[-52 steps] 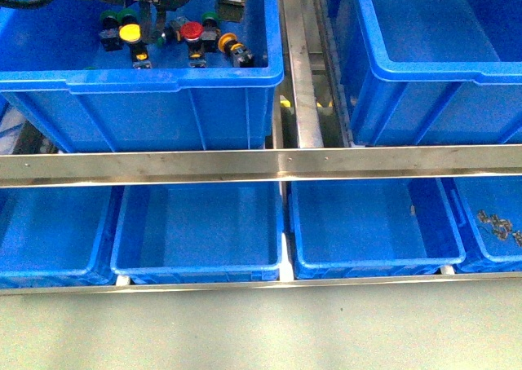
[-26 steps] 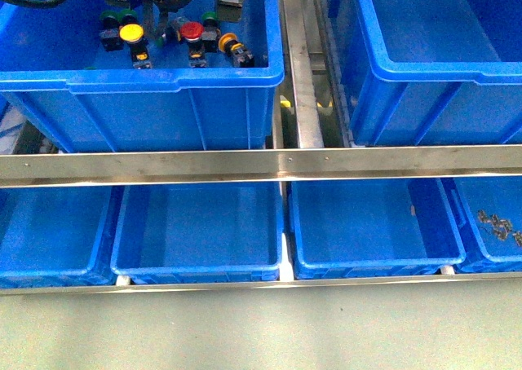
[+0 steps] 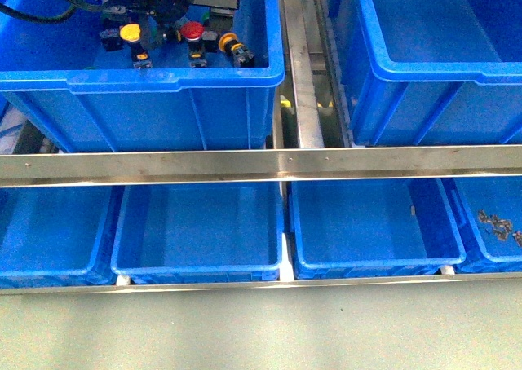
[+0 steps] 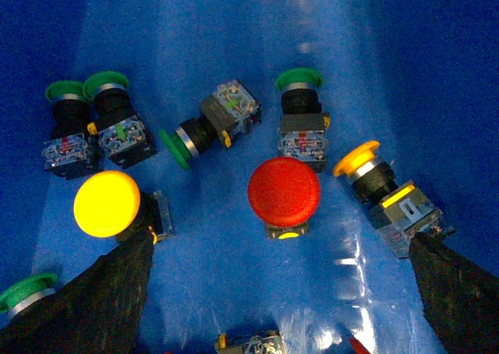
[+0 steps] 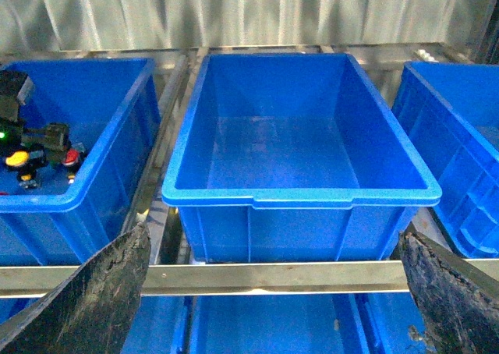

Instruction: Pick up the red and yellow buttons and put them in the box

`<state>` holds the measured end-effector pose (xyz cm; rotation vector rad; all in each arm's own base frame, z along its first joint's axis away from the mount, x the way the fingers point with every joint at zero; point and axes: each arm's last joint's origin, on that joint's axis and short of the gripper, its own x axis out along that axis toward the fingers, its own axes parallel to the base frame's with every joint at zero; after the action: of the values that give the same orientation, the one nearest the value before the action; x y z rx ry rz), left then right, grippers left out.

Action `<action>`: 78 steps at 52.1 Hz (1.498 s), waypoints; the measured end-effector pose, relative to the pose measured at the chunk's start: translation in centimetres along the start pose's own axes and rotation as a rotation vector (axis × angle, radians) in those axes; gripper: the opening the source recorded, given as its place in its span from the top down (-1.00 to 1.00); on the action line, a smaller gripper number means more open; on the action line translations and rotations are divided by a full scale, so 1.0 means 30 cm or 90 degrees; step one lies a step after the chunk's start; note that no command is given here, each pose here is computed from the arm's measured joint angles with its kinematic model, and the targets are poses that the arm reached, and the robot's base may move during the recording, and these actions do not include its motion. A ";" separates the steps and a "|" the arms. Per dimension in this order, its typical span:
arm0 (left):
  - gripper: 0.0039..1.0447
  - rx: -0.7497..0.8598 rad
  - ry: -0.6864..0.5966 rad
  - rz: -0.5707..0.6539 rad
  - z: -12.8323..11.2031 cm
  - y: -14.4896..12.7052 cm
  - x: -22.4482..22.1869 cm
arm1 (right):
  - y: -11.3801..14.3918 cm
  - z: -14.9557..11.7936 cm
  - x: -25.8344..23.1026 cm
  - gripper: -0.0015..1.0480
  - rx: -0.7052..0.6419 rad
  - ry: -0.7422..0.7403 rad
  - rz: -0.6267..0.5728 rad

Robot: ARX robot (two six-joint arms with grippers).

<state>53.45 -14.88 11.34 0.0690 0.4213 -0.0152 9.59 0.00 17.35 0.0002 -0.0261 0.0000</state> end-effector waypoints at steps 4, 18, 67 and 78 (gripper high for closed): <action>-0.85 0.001 0.002 -0.001 -0.004 -0.001 0.005 | 0.000 0.000 0.000 -0.86 0.000 0.000 0.000; -0.85 0.000 -0.002 -0.001 0.011 -0.004 0.021 | 0.000 0.000 0.000 -0.86 0.000 0.000 0.000; -0.85 0.008 0.009 -0.020 -0.002 -0.016 0.103 | 0.000 0.000 0.000 -0.86 0.000 0.000 0.000; -0.85 0.007 0.004 -0.027 0.011 -0.024 0.107 | 0.000 0.000 0.000 -0.86 0.000 0.000 0.000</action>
<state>56.51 -15.60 10.28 0.0712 0.4286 -0.0585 9.59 0.00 17.35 0.0002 -0.0261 0.0000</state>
